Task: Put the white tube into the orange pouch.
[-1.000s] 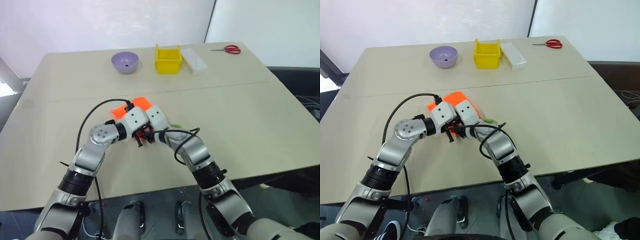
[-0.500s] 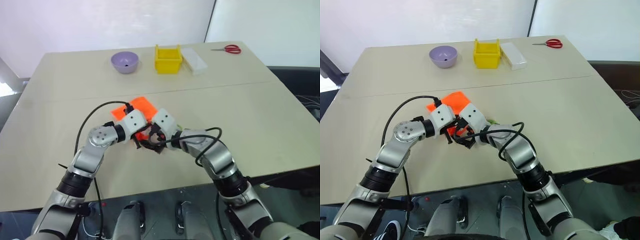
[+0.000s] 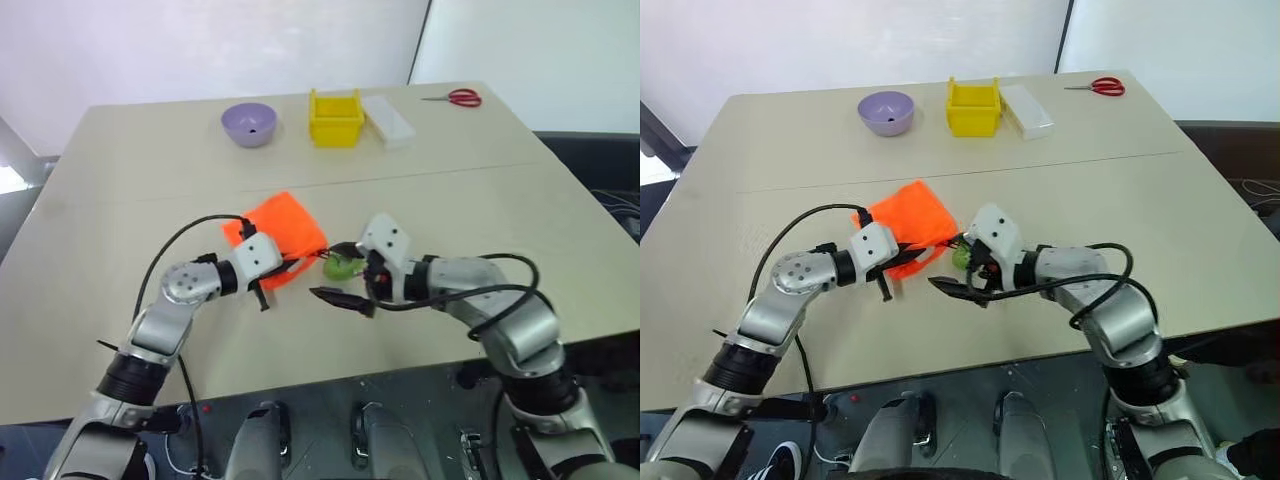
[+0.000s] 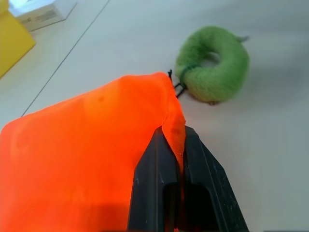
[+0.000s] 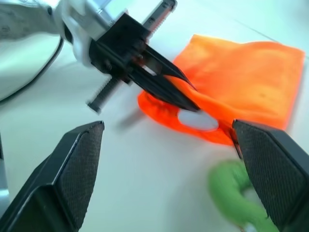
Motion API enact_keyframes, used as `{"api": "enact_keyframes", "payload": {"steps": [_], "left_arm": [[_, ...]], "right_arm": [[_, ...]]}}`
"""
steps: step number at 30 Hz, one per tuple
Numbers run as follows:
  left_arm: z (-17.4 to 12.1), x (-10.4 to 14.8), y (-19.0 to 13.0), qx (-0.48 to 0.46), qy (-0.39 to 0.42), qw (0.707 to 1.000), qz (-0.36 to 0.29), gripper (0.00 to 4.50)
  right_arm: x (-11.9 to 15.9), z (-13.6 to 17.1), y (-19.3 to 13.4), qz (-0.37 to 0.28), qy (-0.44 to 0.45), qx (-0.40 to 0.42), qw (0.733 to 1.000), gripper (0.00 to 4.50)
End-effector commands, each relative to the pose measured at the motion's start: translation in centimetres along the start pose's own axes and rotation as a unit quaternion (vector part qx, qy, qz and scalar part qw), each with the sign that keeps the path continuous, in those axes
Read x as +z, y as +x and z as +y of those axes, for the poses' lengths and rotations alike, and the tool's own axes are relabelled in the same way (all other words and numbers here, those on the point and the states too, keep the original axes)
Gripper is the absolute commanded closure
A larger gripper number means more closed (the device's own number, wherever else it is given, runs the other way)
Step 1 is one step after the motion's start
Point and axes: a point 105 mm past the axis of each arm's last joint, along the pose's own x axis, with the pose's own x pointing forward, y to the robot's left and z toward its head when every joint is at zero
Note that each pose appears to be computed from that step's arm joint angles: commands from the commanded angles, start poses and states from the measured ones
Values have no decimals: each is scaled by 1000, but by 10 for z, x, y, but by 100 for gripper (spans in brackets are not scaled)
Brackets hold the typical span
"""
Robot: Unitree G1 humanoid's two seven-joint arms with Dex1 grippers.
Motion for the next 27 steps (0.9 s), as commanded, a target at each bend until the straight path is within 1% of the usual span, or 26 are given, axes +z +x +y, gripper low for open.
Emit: {"api": "enact_keyframes", "payload": {"steps": [1,3,7,9,11,15,16,20,21,23,24,26,27], "left_arm": [[-4,4,1,-9,20,1000,-11,450],[-5,2,3,-11,25,1000,-8,450],[-5,8,7,-13,32,999,-17,450],[-5,8,8,-12,33,999,-16,450],[-4,8,7,-11,30,999,-17,450],[-5,7,7,-10,32,999,-14,450],[-5,7,7,-9,31,999,-14,450],[-5,8,7,-8,33,999,-14,450],[-5,8,7,-7,32,999,-15,450],[-5,8,6,-6,33,999,-15,450],[-5,7,5,-5,26,1000,-16,450],[-4,5,3,0,22,1000,-12,450],[-2,4,2,6,17,1000,-12,450]], "right_arm": [[-11,-28,-8,11,-27,-69,997,5],[-17,-32,-4,12,-30,-82,996,5],[-27,-15,12,21,-44,-43,998,5],[-30,-12,16,26,-48,-38,998,5],[-35,-18,20,39,-61,-52,996,5],[-34,-22,28,33,-39,-62,997,5],[-36,-22,29,39,-34,-60,997,5],[-62,-12,28,100,-30,-32,994,5],[-66,-11,28,109,-31,-28,993,28],[-66,-10,28,110,-36,-25,993,94],[-63,-15,28,106,-33,-37,993,150],[-60,-21,26,103,-36,-50,993,243],[-60,-24,25,106,-42,-59,992,299]]}}
